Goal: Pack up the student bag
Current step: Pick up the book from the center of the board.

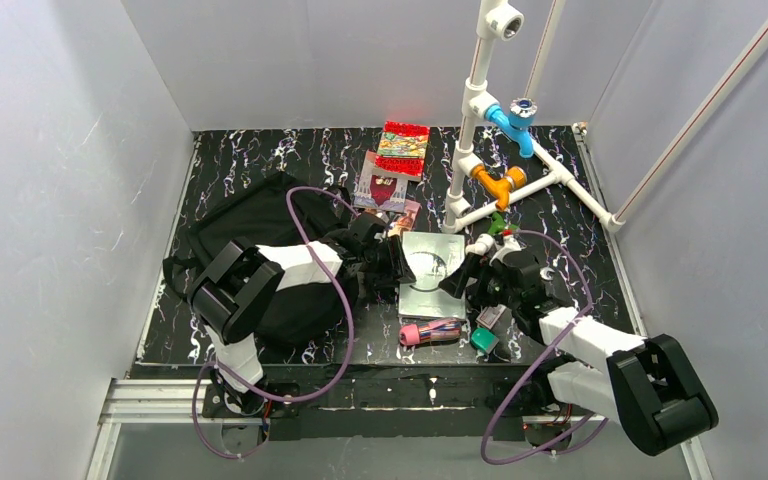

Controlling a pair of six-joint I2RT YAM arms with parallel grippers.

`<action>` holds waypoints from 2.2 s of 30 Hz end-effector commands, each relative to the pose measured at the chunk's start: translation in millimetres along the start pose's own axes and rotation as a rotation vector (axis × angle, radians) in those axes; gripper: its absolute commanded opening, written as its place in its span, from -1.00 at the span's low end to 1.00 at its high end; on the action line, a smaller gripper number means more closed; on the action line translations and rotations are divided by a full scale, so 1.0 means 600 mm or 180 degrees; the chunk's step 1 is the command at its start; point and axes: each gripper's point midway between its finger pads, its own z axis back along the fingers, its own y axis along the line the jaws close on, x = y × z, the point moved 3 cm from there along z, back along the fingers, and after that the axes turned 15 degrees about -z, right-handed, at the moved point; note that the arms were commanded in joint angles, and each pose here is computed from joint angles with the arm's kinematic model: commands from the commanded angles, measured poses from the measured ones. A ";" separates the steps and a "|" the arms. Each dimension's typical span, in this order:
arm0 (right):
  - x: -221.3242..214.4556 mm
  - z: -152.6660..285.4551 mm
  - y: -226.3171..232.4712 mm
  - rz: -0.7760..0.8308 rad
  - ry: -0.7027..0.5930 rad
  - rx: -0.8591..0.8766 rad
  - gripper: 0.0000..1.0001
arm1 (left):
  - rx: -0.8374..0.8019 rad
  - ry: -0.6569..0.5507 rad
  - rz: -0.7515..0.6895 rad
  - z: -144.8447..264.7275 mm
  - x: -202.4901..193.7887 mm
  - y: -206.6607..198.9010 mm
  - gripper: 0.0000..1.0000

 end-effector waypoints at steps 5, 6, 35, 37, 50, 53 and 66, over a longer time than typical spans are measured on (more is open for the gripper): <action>-0.009 0.033 0.126 -0.0364 0.0186 0.1584 0.70 | 0.0195 0.0344 0.0175 -0.021 -0.048 0.036 -0.24; -0.008 0.039 0.133 -0.0448 0.0176 0.1660 0.68 | 0.0175 0.0368 0.0200 -0.021 -0.052 0.035 -0.26; -0.045 0.080 0.214 0.0147 -0.0144 0.2134 0.18 | -0.0141 0.0351 0.0494 0.004 -0.082 0.019 -0.41; -0.039 0.084 0.193 -0.0021 -0.0338 0.2074 0.15 | -0.0150 0.0369 0.0486 0.004 -0.084 0.019 -0.41; 0.029 0.079 0.156 -0.1606 -0.1069 0.1873 0.20 | -0.0278 0.0416 0.0619 0.008 -0.097 0.014 -0.41; 0.034 0.082 0.139 -0.1744 -0.1208 0.1906 0.21 | -0.0447 0.0447 0.0737 0.006 -0.101 -0.001 -0.42; 0.006 0.042 0.129 -0.1038 -0.0793 0.1022 -0.28 | -0.0637 0.0352 0.0797 0.021 -0.109 -0.031 -0.37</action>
